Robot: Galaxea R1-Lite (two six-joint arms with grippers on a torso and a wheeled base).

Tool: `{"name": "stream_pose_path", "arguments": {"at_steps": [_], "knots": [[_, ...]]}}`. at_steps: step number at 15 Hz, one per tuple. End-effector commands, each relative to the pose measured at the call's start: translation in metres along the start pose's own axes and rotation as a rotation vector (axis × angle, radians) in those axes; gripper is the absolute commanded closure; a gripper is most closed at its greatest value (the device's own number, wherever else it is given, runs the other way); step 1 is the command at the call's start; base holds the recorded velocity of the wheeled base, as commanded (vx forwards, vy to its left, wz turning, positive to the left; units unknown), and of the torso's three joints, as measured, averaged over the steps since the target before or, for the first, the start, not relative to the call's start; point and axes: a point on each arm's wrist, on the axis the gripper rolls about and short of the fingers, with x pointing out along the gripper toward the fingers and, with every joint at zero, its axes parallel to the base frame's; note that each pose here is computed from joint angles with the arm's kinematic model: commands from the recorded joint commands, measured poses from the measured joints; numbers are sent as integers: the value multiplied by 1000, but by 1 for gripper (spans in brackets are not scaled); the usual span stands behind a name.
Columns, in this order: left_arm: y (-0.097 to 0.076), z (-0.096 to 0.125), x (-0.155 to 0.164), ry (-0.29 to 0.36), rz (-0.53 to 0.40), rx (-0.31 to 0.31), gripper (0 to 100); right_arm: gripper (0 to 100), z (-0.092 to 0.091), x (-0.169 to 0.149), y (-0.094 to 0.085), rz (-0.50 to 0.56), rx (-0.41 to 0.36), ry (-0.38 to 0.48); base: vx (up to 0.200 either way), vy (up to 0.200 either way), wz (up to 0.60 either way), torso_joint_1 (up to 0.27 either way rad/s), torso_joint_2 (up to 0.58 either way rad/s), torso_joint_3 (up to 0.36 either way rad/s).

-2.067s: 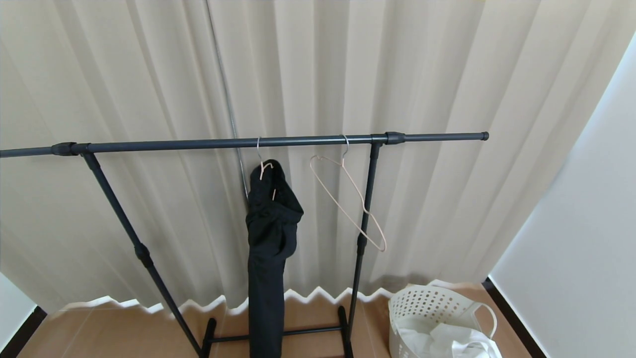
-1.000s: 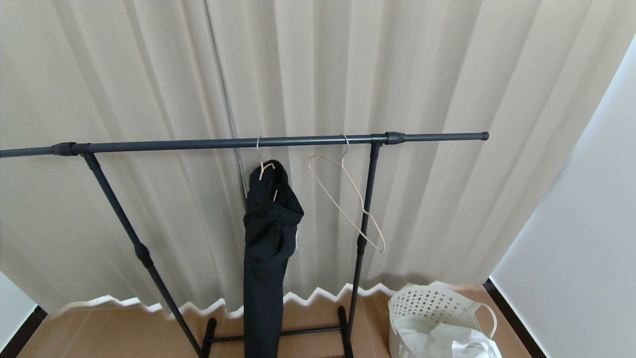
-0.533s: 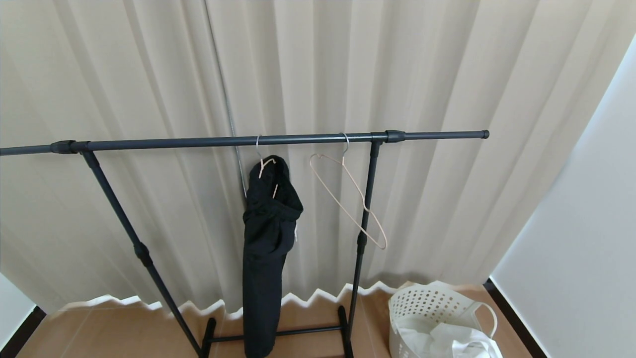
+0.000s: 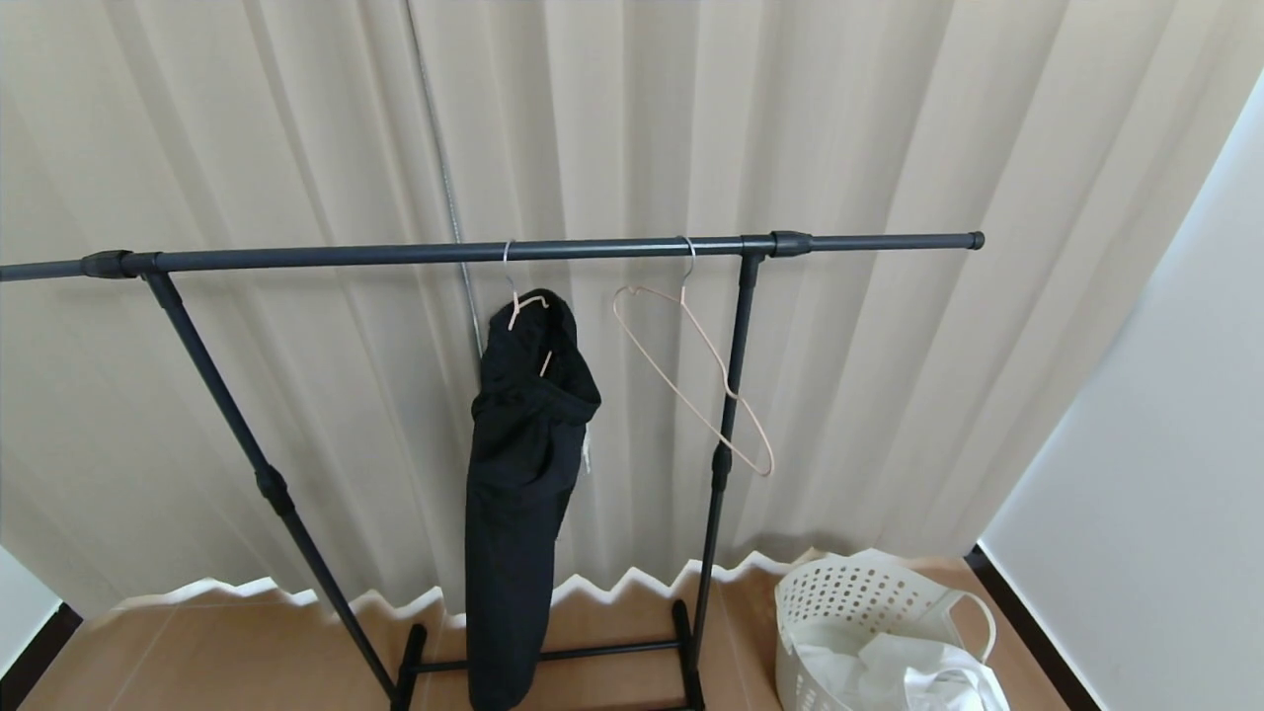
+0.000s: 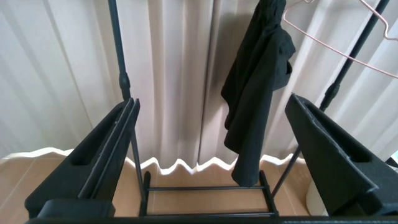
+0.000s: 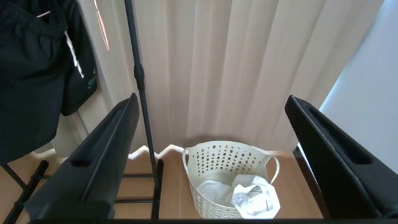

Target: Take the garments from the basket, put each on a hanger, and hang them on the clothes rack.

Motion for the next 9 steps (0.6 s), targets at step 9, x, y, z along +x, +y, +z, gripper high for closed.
{"name": "stream_pose_path", "arguments": {"at_steps": [9], "knots": [[0,0,0,1,1,-1,0,0,0,0,0,1,0,1,0,0,0,-145,347,200]]}}
